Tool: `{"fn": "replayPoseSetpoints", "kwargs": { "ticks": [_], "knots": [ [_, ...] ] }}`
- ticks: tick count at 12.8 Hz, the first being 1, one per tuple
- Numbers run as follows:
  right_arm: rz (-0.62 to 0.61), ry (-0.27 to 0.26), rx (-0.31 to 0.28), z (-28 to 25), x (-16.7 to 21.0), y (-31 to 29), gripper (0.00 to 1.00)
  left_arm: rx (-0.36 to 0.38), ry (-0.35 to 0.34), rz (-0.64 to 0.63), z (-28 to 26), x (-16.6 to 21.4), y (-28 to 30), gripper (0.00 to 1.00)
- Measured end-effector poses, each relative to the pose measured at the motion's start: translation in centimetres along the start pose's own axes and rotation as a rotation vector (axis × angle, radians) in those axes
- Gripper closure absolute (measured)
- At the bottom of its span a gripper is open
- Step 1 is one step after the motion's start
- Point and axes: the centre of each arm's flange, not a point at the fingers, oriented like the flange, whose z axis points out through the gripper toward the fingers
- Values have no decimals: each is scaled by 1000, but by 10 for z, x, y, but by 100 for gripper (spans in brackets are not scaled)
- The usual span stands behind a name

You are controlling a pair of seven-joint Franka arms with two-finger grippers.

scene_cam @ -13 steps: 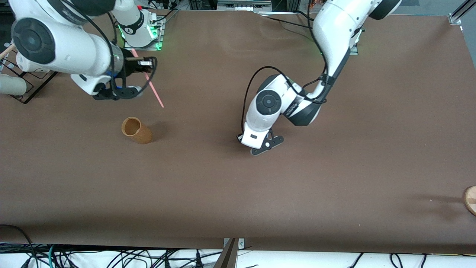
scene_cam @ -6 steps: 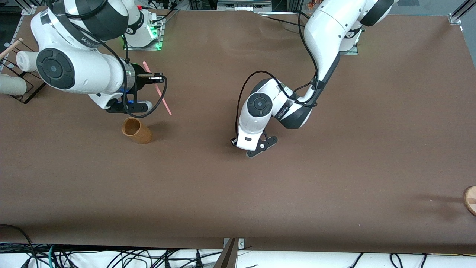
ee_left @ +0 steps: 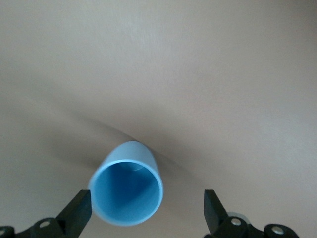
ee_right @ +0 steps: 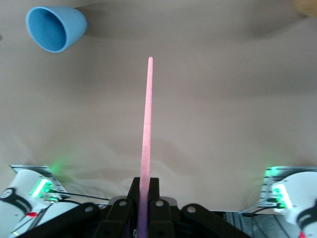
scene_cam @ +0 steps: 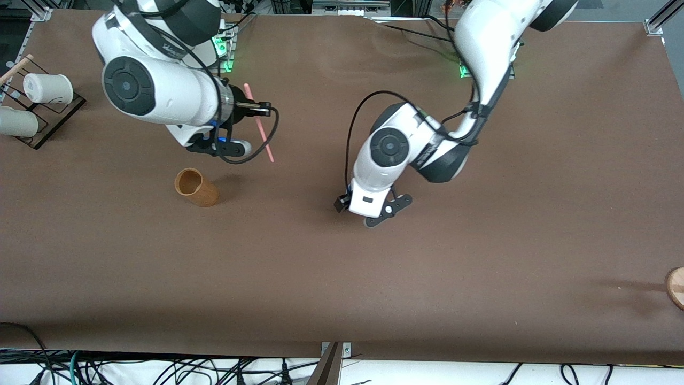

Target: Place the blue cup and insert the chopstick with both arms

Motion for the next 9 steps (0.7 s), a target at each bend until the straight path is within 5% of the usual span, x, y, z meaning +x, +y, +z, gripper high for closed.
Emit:
{"fn": "replayPoseSetpoints", "kwargs": {
  "ticks": [3, 9],
  "knots": [
    [69, 6, 44, 14, 7, -41, 91, 49, 1, 276, -107, 56, -65, 0],
    [217, 56, 192, 90, 22, -143, 91, 94, -4, 452, -249, 143, -220, 0]
  ]
}}
